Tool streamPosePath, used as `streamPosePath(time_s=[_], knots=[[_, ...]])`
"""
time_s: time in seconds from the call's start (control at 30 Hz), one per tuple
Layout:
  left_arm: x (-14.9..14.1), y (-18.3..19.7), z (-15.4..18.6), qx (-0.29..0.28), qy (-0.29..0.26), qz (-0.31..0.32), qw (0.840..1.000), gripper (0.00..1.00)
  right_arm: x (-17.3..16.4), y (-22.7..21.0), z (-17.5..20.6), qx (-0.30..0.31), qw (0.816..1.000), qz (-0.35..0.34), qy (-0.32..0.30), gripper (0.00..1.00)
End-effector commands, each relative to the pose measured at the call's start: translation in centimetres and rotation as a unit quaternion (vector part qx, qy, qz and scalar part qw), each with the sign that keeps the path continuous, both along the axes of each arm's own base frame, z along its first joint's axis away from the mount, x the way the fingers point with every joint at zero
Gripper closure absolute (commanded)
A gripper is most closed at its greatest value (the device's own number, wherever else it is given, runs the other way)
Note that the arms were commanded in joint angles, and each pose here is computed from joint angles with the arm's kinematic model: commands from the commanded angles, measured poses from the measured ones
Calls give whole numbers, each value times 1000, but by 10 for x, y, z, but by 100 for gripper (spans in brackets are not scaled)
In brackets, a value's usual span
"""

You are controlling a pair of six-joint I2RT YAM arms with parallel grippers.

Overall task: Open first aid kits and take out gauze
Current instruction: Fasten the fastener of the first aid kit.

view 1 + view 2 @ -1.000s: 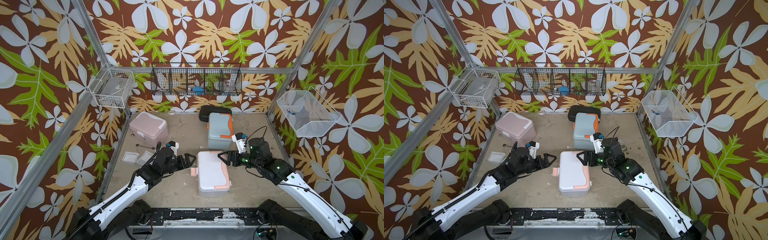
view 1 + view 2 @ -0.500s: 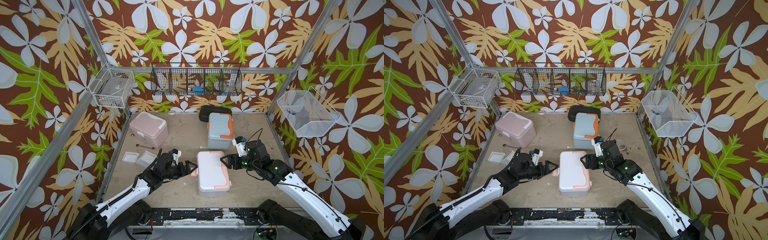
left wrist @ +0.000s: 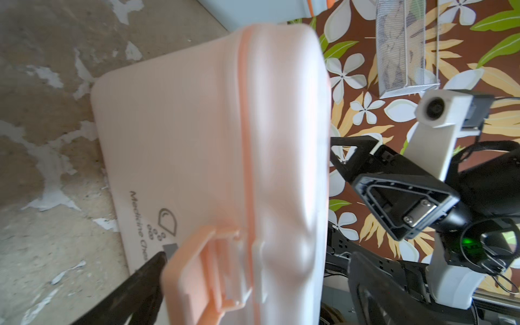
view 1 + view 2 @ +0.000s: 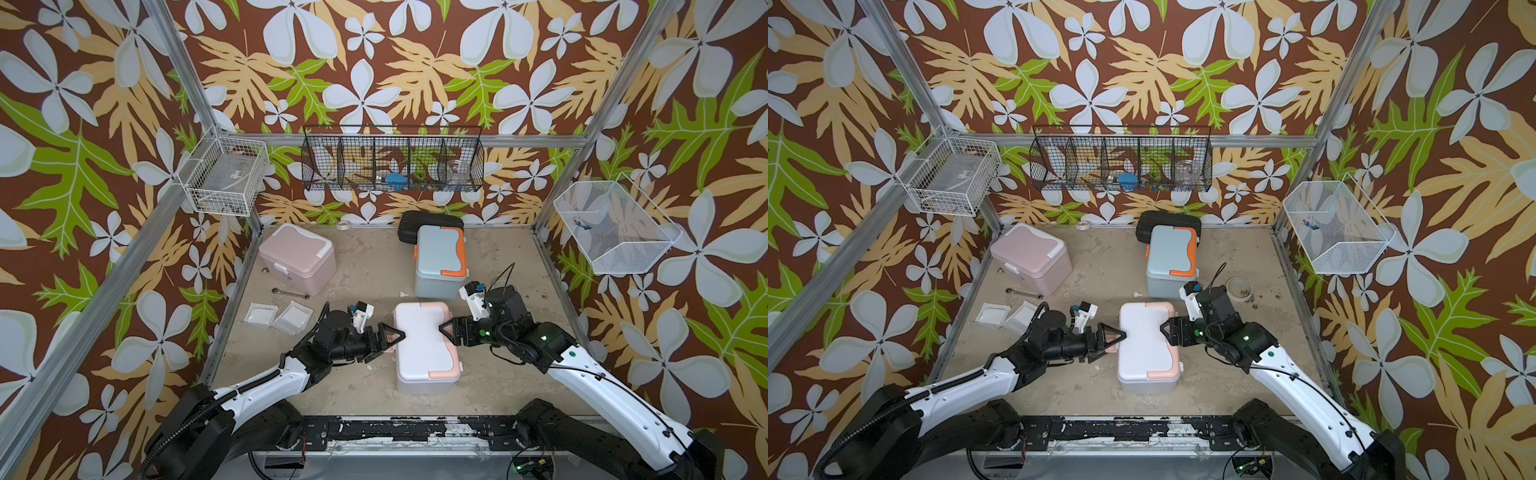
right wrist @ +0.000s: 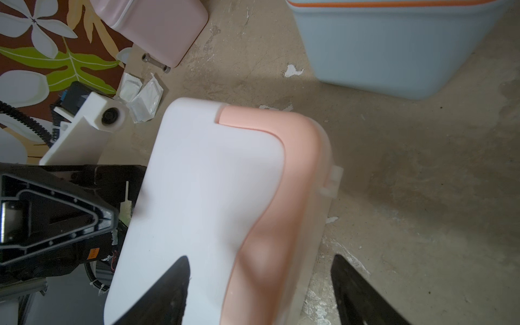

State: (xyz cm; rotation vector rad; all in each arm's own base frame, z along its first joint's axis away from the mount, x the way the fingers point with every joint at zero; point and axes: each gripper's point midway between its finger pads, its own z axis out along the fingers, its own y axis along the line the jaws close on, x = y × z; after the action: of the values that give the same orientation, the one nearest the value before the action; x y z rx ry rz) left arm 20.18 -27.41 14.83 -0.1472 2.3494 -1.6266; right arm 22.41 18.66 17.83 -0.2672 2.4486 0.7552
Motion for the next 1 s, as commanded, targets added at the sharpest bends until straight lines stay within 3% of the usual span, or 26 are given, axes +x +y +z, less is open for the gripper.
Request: streamPosePath(time_s=[0.0, 0.83, 0.97], knots=[[2, -9, 21, -37, -15, -6, 999, 0, -1, 4, 1, 9, 1000, 11, -4, 21], [2, 3, 35, -6, -32, 15, 999, 0, -4, 2, -4, 5, 1000, 9, -2, 21], [3, 8, 30, 23, -29, 23, 999, 0, -4, 1, -4, 5, 1000, 7, -2, 21]])
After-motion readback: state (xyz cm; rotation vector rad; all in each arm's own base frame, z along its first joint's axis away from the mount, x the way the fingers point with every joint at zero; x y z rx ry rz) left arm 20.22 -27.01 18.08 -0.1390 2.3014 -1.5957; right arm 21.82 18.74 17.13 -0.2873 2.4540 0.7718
